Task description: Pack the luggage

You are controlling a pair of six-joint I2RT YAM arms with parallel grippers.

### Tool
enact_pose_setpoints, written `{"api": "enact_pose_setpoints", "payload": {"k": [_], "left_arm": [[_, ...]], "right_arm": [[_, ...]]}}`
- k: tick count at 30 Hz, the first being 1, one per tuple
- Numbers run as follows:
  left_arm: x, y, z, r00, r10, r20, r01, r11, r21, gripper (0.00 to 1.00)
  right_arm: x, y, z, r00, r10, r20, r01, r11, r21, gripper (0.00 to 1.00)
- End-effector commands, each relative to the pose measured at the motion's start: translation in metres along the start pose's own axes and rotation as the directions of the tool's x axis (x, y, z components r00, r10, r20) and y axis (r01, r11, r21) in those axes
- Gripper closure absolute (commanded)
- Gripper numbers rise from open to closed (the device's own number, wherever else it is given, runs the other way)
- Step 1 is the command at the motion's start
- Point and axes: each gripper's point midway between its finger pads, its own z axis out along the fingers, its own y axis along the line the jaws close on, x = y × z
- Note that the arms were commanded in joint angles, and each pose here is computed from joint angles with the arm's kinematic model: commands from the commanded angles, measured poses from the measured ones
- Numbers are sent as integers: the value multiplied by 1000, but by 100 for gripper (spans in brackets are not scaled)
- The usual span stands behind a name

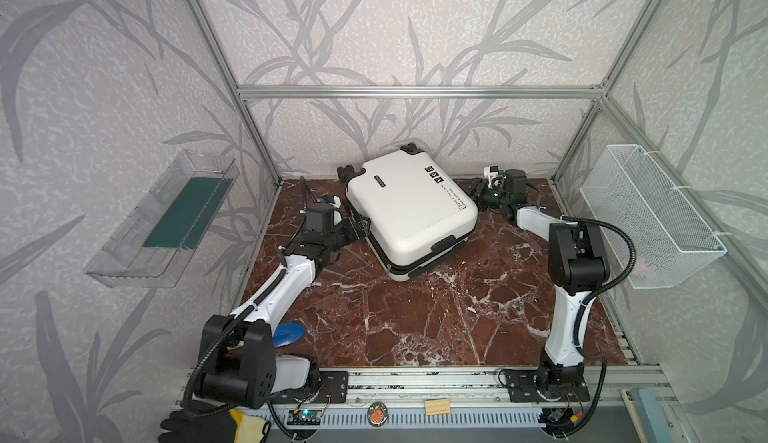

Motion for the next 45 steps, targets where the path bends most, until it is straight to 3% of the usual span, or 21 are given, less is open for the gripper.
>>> {"api": "enact_pose_setpoints", "payload": {"k": [1, 9, 17, 22, 31, 40, 45], "left_arm": [[-16, -49, 7, 998, 66, 15, -67, 983, 170, 11], [-9, -61, 8, 997, 73, -2, -71, 971, 228, 10], [4, -58, -17, 998, 62, 31, -68, 967, 245, 10], [0, -55, -36, 993, 94, 67, -106, 973, 204, 8], [-43, -45, -70, 973, 168, 161, -178, 983, 51, 7], [-63, -4, -64, 977, 115, 181, -111, 993, -36, 6], [-64, 34, -58, 984, 35, 175, -20, 996, -85, 6]], "right_arm": [[95, 10, 15, 975, -5, -220, -15, 996, -89, 39], [164, 14, -6, 959, -14, -284, -15, 995, -99, 41], [214, 46, -17, 925, -122, -361, 86, 990, -114, 42], [209, 45, -35, 922, -172, -347, 171, 985, -34, 41], [195, 42, -59, 934, -199, -296, 223, 973, 52, 32], [181, 36, -91, 939, -247, -239, 287, 946, 150, 31], [183, 33, -108, 936, -265, -231, 310, 933, 184, 31]]}}
